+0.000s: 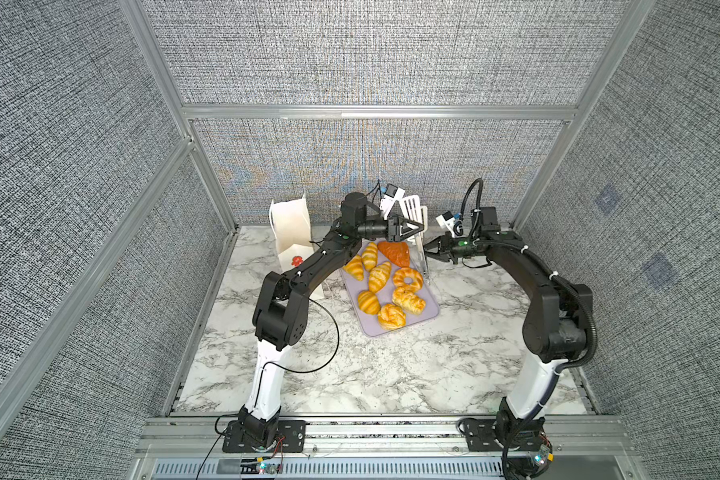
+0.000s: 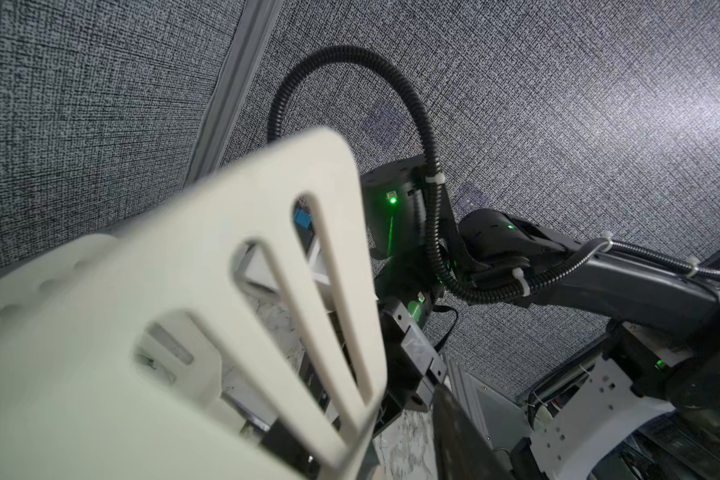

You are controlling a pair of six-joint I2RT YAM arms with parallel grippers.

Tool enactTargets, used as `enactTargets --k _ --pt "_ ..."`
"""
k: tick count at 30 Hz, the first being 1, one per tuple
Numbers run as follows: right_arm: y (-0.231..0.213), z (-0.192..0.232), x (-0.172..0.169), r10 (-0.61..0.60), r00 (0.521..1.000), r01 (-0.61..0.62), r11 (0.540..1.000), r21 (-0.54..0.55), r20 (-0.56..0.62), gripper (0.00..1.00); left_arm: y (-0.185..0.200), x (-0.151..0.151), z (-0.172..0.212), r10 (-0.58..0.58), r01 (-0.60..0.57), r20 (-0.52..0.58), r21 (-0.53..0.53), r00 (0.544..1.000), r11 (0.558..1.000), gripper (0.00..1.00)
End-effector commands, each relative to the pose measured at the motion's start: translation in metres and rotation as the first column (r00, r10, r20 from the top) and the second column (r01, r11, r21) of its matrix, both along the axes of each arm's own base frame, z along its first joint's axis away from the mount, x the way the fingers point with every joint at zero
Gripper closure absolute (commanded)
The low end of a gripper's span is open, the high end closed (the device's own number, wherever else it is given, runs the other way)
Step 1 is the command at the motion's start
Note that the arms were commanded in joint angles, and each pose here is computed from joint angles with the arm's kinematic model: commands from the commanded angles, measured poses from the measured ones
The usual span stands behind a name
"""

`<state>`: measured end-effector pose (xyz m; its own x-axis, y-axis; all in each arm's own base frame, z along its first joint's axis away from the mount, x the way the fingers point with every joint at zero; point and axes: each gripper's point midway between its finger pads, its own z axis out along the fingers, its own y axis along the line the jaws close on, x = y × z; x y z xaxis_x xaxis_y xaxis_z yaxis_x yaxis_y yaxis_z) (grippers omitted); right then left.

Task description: Place the fake bread into the paper bag

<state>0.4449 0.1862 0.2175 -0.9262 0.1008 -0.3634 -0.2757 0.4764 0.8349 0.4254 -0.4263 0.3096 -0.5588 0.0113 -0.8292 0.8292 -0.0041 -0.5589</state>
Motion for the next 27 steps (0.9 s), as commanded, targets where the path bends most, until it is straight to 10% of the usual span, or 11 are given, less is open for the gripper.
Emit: enactTargets --k 1,21,27 --pt "0.005 0.008 -0.002 0.033 0.999 -0.034 0.999 0.03 0.017 1.0 -0.001 -0.003 0.003 -0.027 0.027 0.018 -0.021 0.999 0.999 0.57" --pt "0.008 0.012 -0.005 0.061 0.998 -0.062 0.997 0.045 0.018 1.0 0.001 -0.007 0.018 -0.042 0.044 0.03 -0.074 0.999 0.996 0.9" --pt "-0.001 0.015 -0.004 0.03 0.999 -0.031 0.999 0.011 0.042 0.74 0.0 -0.009 0.031 -0.038 0.043 0.039 -0.118 0.999 0.992 0.94"
